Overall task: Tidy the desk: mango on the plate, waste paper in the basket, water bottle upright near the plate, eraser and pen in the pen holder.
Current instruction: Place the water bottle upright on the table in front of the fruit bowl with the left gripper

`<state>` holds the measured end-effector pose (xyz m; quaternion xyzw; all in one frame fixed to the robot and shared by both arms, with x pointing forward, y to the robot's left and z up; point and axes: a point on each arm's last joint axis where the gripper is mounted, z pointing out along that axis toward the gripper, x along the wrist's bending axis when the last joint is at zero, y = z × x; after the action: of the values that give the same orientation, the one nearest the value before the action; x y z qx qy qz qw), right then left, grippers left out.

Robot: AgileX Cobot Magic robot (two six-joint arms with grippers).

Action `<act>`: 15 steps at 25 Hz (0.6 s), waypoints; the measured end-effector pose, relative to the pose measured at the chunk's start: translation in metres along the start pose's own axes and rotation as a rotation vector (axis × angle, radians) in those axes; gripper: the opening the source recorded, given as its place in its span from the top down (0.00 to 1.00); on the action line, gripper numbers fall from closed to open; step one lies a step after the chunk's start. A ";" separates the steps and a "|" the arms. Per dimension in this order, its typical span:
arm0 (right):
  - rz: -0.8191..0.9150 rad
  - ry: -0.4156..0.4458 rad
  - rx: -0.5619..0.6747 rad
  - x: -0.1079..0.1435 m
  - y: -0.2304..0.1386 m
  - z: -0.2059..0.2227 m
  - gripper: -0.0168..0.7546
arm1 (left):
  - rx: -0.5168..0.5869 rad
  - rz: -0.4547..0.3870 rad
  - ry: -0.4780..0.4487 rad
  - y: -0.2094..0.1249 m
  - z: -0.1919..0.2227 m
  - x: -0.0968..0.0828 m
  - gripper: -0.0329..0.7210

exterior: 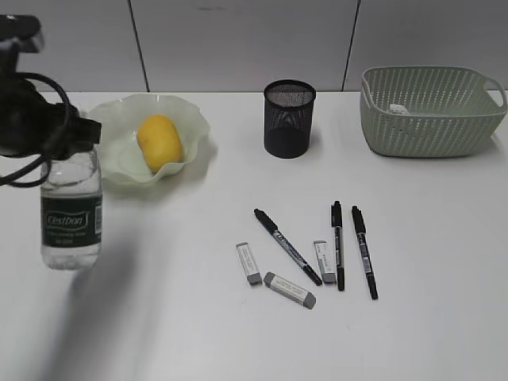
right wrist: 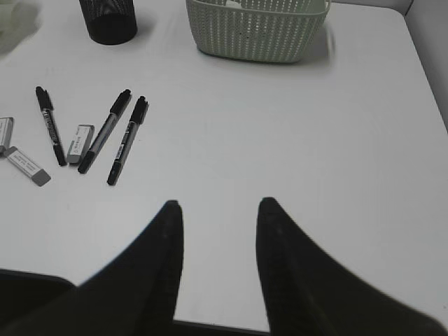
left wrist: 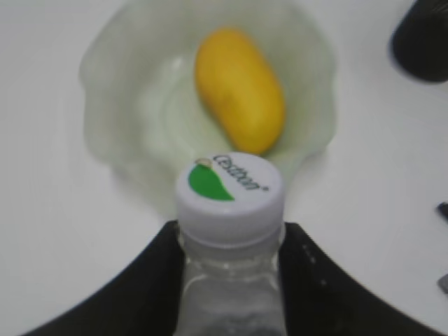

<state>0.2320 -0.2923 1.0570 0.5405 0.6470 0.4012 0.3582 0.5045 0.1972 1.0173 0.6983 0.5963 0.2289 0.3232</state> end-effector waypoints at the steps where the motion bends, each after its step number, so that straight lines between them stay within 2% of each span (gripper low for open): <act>1: 0.000 0.000 0.000 0.000 0.000 0.000 0.60 | -0.075 0.048 -0.039 -0.004 -0.009 0.000 0.54; 2: 0.000 0.000 0.000 0.000 0.000 0.000 0.60 | -0.149 0.089 -0.083 -0.004 -0.015 0.000 0.54; 4: 0.000 0.000 0.000 0.000 0.000 0.000 0.60 | -0.199 0.138 -0.131 -0.013 -0.016 0.000 0.54; 10: 0.000 0.000 0.000 0.000 0.000 0.000 0.60 | -0.170 0.113 -0.134 -0.032 0.003 0.016 0.54; 12: 0.000 0.000 0.000 0.000 0.000 0.000 0.60 | -0.220 0.105 -0.165 -0.032 0.003 0.019 0.54; 15: 0.000 0.000 0.000 0.000 0.000 0.000 0.60 | -0.306 0.138 -0.200 -0.029 0.001 0.022 0.54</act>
<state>0.2320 -0.2923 1.0570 0.5405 0.6470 0.4012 0.3582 0.4899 0.2213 0.9942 0.6996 0.4700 0.2679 0.4668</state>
